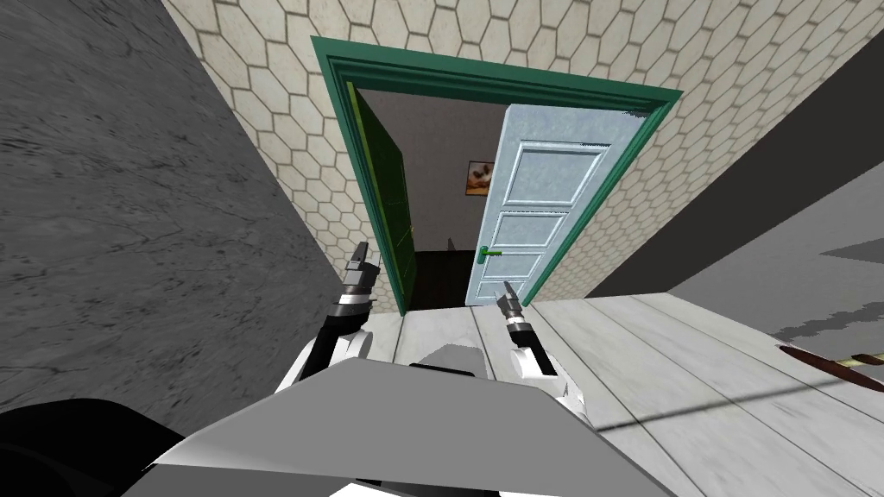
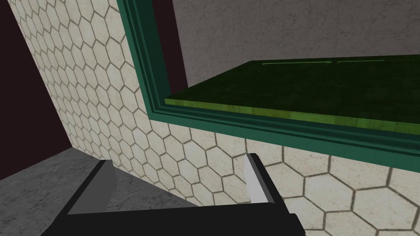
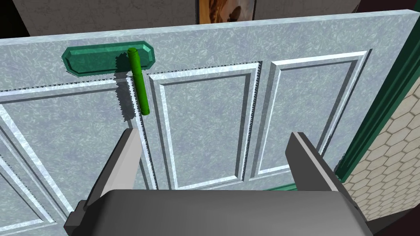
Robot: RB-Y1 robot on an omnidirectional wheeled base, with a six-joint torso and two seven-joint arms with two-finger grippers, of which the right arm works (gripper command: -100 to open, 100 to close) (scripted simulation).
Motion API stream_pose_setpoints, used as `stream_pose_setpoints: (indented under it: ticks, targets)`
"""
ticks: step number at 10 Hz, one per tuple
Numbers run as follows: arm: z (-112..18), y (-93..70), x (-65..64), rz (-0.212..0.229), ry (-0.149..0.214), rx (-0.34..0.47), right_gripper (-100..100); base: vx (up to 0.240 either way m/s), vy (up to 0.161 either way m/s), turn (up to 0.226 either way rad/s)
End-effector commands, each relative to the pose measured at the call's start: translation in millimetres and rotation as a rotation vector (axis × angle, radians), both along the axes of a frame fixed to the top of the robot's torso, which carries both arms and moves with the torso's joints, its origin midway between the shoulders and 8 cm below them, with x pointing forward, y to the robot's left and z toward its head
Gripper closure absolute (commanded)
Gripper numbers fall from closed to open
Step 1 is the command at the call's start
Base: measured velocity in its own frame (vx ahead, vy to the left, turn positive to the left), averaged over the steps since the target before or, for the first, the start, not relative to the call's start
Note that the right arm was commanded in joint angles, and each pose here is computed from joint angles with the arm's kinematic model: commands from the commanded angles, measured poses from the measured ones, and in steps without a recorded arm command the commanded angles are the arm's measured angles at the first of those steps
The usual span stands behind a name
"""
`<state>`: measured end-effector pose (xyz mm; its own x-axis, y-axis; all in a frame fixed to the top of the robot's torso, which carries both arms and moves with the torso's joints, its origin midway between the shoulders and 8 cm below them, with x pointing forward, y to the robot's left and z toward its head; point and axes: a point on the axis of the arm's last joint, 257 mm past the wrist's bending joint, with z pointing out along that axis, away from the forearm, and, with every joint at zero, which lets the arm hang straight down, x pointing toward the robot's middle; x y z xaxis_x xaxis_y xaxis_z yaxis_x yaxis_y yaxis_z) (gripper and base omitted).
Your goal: Push the door open
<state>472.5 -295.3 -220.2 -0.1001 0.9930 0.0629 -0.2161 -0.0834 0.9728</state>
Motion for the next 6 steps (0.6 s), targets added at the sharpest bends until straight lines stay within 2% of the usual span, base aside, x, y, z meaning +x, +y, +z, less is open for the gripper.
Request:
stream_pose_setpoints:
  ticks: [1,6]
  targets:
    - [-9.5,-7.2,5.0,0.002,0.022,-0.003,-100,0.081,-0.067,0.087]
    - [-33.7,-30.1,17.8,-0.003,0.081,-0.016,-100,0.085,-0.068,0.092]
